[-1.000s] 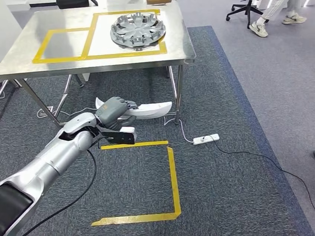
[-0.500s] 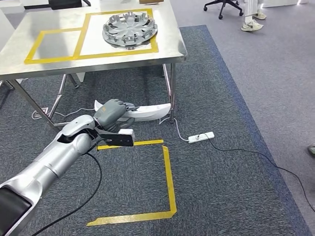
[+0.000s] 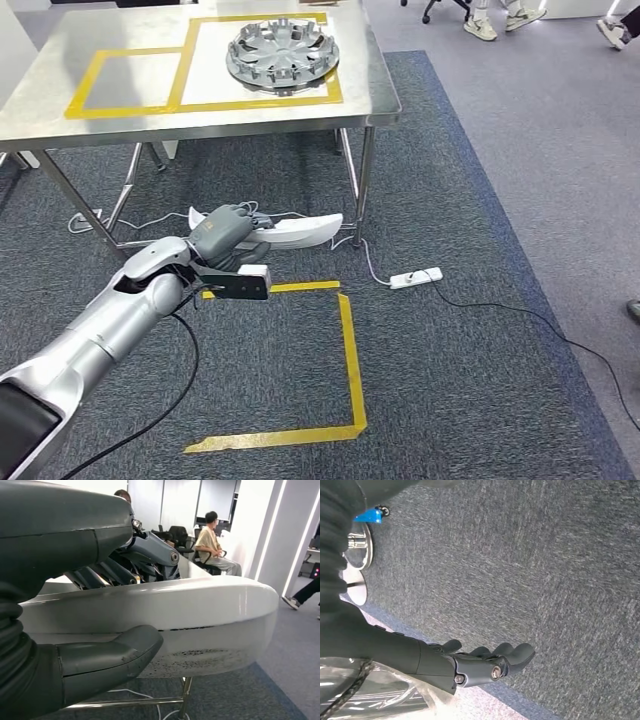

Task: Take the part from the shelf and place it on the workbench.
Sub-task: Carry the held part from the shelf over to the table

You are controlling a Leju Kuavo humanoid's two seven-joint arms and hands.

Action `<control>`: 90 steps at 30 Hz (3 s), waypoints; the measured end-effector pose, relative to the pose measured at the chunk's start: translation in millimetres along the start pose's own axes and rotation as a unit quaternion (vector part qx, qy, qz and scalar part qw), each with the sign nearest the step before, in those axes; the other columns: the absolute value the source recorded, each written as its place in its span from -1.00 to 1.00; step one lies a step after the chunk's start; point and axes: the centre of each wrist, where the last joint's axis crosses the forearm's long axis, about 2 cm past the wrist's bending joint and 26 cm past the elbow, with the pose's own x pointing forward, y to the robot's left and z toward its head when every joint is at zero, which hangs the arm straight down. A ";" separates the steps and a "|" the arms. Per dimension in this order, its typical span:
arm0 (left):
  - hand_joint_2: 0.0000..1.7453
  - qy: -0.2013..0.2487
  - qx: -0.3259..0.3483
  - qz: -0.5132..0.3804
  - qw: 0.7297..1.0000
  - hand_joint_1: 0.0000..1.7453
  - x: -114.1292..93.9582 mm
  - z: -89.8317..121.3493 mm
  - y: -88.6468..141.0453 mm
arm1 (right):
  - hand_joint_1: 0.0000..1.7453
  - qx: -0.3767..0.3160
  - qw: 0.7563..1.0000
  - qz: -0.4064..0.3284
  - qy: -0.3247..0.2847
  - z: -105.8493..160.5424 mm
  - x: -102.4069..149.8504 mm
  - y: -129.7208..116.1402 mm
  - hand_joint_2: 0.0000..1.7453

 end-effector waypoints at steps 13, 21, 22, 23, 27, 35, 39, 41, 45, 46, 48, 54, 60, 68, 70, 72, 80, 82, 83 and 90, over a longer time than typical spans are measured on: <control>1.00 0.005 -0.005 0.001 1.000 1.00 -2.3 6.9 -4.8 | -1.00 0.000 1.000 0.001 0.000 -0.1 -0.3 -0.4 1.00; 1.00 0.006 -0.004 0.002 1.000 1.00 0.0 7.2 -8.0 | -1.00 0.001 1.000 0.002 0.003 0.3 -1.9 -0.9 1.00; 1.00 0.006 -0.004 0.001 1.000 1.00 0.1 7.2 -8.2 | -1.00 0.001 1.000 0.002 0.003 0.2 -2.0 -1.0 1.00; 1.00 0.006 -0.003 0.001 1.000 1.00 0.4 7.0 -8.4 | -1.00 0.001 1.000 0.002 0.003 0.1 -1.8 -1.2 1.00; 1.00 0.005 -0.003 0.002 1.000 1.00 1.5 6.2 -9.0 | -1.00 0.000 1.000 0.002 0.003 0.0 -2.0 -1.5 1.00; 1.00 0.004 -0.002 0.003 1.000 1.00 2.8 4.5 -9.0 | -1.00 0.001 1.000 0.002 0.004 0.1 -2.2 -1.4 1.00; 1.00 0.004 -0.002 0.004 1.000 1.00 3.4 3.8 -9.0 | -1.00 0.001 1.000 0.002 0.003 0.2 -2.2 -1.3 1.00; 1.00 0.005 -0.002 0.004 1.000 1.00 3.4 3.6 -9.0 | -1.00 0.001 1.000 0.002 0.003 0.2 -2.2 -1.3 1.00; 1.00 0.007 -0.002 0.005 1.000 1.00 2.7 3.1 -8.2 | -1.00 0.002 1.000 0.003 0.002 0.1 -2.2 -1.3 1.00; 1.00 0.008 -0.002 0.005 1.000 1.00 2.4 2.9 -7.8 | -1.00 0.003 1.000 0.003 0.001 0.1 -2.1 -1.3 1.00; 1.00 0.010 -0.003 0.005 1.000 1.00 1.5 2.2 -6.6 | -1.00 0.003 1.000 0.004 -0.001 0.1 -2.1 -1.3 1.00; 1.00 0.008 0.003 0.001 1.000 1.00 4.4 -10.0 1.0 | -1.00 0.006 1.000 0.011 -0.005 -0.3 -2.6 -2.6 1.00; 1.00 0.010 0.008 -0.003 1.000 1.00 12.5 -20.2 1.1 | -1.00 0.002 1.000 0.014 -0.001 -0.8 -7.0 -7.6 1.00; 1.00 0.011 0.007 -0.004 1.000 1.00 14.2 -21.7 -0.4 | -1.00 0.003 1.000 0.015 -0.002 -1.0 -8.2 -8.9 1.00; 1.00 0.011 0.006 -0.004 1.000 1.00 14.3 -22.1 -0.6 | -1.00 0.003 1.000 0.015 -0.003 -1.0 -8.2 -8.9 1.00; 1.00 0.011 0.006 -0.003 1.000 1.00 14.3 -22.9 -0.6 | -1.00 0.003 1.000 0.015 -0.003 -1.1 -8.1 -9.0 1.00; 1.00 0.009 0.005 -0.001 1.000 1.00 14.9 -26.1 -1.0 | -1.00 0.005 1.000 0.015 -0.004 -1.0 -8.1 -8.9 1.00; 1.00 0.009 0.003 0.000 1.000 1.00 14.9 -26.1 -1.8 | -1.00 0.005 1.000 0.015 -0.005 -1.0 -8.2 -8.9 1.00; 1.00 0.010 0.003 0.000 1.000 1.00 14.8 -26.0 -2.2 | -1.00 0.005 1.000 0.015 -0.005 -1.0 -8.2 -8.8 1.00; 1.00 0.012 -0.001 0.001 1.000 1.00 13.6 -24.9 -4.1 | -1.00 0.006 1.000 0.015 -0.007 -1.0 -8.2 -8.8 1.00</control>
